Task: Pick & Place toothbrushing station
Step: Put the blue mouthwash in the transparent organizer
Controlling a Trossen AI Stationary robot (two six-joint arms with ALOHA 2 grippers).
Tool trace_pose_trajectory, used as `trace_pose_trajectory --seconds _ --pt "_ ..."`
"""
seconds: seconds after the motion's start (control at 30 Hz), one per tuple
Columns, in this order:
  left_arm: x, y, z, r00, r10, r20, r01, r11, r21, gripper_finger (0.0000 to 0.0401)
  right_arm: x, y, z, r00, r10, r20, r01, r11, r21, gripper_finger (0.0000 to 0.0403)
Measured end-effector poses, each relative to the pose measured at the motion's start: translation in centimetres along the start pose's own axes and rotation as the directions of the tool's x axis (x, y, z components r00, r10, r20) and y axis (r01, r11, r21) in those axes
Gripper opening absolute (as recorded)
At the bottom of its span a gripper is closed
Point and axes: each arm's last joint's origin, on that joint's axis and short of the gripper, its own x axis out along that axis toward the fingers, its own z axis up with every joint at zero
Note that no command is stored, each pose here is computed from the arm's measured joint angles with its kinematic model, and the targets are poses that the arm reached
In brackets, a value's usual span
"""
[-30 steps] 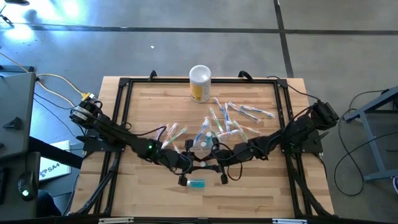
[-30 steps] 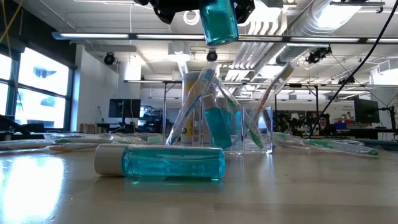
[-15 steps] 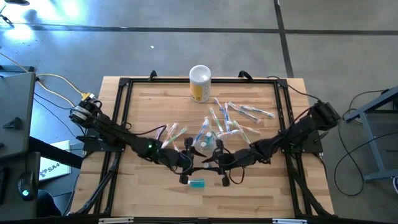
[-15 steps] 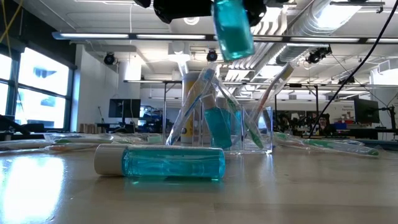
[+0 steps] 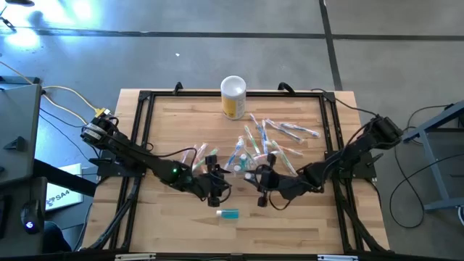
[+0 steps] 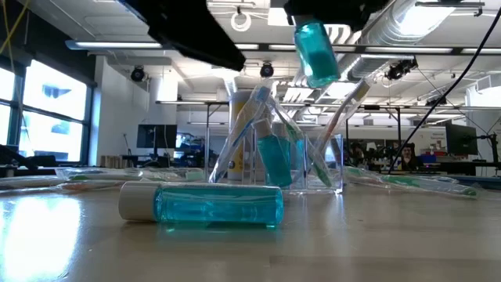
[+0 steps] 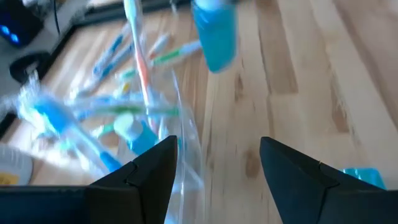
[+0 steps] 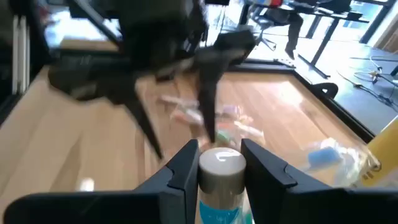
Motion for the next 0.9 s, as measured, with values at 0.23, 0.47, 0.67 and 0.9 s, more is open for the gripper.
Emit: trace_pose_trajectory --seconds 0.23,0.47,0.67,0.9 --pt "0.0 0.1 -1.0 0.996 -0.005 -0.092 0.002 0.999 -0.038 0.0223 2.3 -1.4 -0.3 0.999 -0.049 0.000 0.049 0.999 0.012 0.0089" --pt "-0.1 0.2 -2.1 0.981 -0.010 -0.193 -0.005 0.997 -0.077 0.0223 4.6 -2.7 -1.5 0.993 -0.113 -0.038 0.113 0.994 -0.001 0.0089" --pt "-0.3 0.0 -2.2 0.980 -0.014 -0.199 -0.002 0.997 -0.077 0.0223 6.5 -3.6 -2.7 0.988 -0.138 -0.073 0.138 0.990 -0.006 0.0089" --pt "-0.4 -0.1 -2.3 0.979 -0.017 -0.205 0.003 0.998 -0.069 0.0223 7.9 -4.0 -3.9 0.982 -0.163 -0.094 0.163 0.987 -0.011 0.0089"
